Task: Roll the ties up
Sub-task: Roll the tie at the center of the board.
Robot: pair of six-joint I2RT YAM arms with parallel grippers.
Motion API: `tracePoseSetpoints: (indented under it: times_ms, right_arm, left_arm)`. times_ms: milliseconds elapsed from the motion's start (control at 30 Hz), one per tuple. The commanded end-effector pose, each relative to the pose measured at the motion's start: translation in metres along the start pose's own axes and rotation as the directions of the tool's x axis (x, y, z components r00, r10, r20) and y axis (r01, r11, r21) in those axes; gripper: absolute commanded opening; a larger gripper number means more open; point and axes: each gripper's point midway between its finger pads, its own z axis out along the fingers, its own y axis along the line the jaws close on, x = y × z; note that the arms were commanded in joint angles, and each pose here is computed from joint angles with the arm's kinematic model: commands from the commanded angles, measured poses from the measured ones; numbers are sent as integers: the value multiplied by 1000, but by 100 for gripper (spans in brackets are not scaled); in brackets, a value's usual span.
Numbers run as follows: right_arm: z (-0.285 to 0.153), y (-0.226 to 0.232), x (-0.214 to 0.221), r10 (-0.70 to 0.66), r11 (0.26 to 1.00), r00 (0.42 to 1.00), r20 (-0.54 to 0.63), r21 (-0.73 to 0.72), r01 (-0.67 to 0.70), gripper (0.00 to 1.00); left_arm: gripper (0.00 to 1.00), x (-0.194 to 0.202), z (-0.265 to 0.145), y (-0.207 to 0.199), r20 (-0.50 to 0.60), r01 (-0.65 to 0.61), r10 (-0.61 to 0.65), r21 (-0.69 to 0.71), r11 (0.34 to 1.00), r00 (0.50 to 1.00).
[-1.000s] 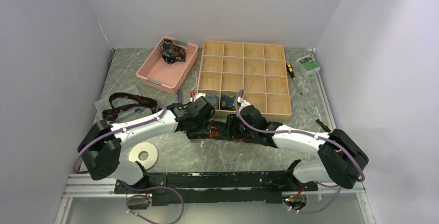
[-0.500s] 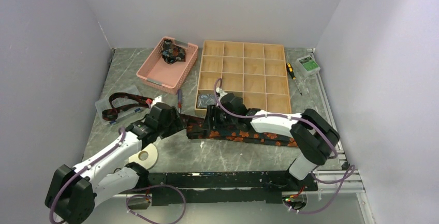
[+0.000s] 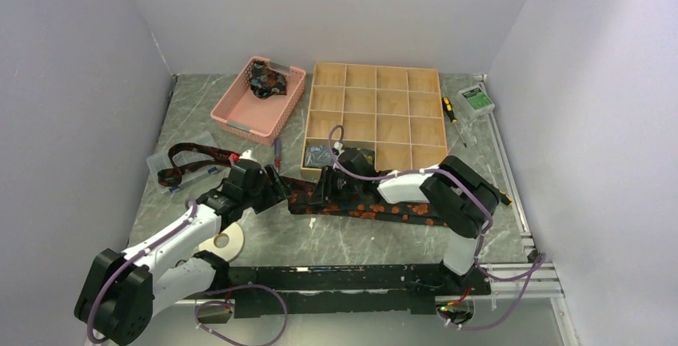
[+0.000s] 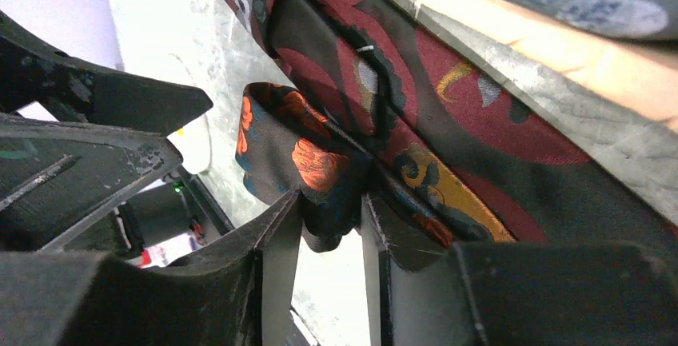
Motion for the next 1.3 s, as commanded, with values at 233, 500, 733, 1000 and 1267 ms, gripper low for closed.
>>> tracePoseSetpoints:
  times_ms: [233, 500, 733, 1000, 1267]
  right_arm:
    - [8, 21, -7, 113, 976, 992, 48, -194, -102, 23]
    - [11, 12, 0, 133, 963, 988, 73, -244, -111, 13]
    - [12, -5, 9, 89, 975, 992, 86, -212, -69, 11]
    - [7, -18, 16, 22, 983, 994, 111, -182, -1, 11]
    - [3, -18, 16, -3, 983, 992, 126, -180, 25, 11]
  left_arm:
    - [67, 0, 1, -7, -1, -38, 38, 59, 998, 999]
    - [67, 13, 5, -2, -46, -22, 25, 68, 997, 999]
    - [67, 19, 7, 0, -88, 13, -4, 104, 994, 996]
    - [68, 13, 13, -6, -128, 61, -40, 169, 984, 991]
    - [61, 22, 27, -14, -213, 80, -32, 220, 972, 977]
